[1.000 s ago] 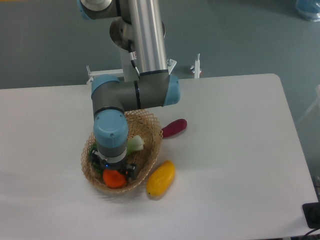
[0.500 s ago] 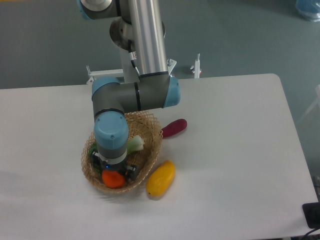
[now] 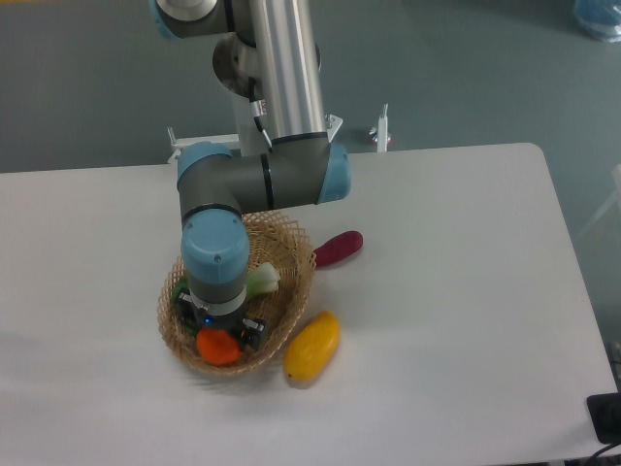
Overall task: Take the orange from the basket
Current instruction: 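Close the gripper around the orange inside the basket, then lift the orange out of the basket and carry it beside the mango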
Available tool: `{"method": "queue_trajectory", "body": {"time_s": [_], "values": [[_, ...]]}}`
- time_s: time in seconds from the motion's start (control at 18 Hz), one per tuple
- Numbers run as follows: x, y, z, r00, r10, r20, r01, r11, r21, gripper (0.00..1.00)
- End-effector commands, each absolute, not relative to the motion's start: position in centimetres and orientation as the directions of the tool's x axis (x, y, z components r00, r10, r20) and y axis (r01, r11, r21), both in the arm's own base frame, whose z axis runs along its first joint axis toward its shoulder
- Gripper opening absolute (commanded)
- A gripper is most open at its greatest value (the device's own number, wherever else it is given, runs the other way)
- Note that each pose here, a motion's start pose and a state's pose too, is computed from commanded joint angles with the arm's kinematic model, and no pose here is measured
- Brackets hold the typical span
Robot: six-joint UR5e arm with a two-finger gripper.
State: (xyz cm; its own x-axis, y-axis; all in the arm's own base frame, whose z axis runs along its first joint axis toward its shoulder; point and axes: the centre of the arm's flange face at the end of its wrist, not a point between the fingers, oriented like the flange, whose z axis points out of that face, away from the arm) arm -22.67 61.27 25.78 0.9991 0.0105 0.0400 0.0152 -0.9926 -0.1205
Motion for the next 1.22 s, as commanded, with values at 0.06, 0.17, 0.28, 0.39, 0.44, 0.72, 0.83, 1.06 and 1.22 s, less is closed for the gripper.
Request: {"method": "queue_trajectory", "body": {"time_s": [0.06, 0.17, 0.28, 0.39, 0.44, 0.72, 0.83, 1.06, 1.22], "values": [[-22.8, 61.2, 26.7, 0.999, 0.009, 0.032, 0.013, -0.991, -0.132, 0.64], [-24.6, 60.2, 29.7, 1.0, -0.017, -0.005, -0.017, -0.985, -0.169, 0.64], [-26.6, 58.7, 32.3, 0.995, -0.046, -0.089, -0.06, -0.986, -0.158, 0.64], [-28.4, 57.9, 33.7, 0.991, -0.061, -0.117, -0.08, -0.983, -0.167, 0.64], [-29.6, 57.4, 34.1, 0.99, -0.062, -0.125, -0.083, -0.982, -0.171, 0.64], [-36.0, 53.8, 37.4, 0.972, -0.158, -0.172, -0.186, -0.97, -0.155, 0.64], [-38.5, 52.4, 39.2, 0.966, -0.18, -0.185, -0.208, -0.967, -0.145, 0.64], [-41.8, 50.9, 41.2, 0.95, -0.233, -0.21, -0.268, -0.95, -0.159, 0.64], [-43.8, 49.8, 41.8, 0.939, -0.26, -0.228, -0.298, -0.942, -0.153, 0.64]]}}
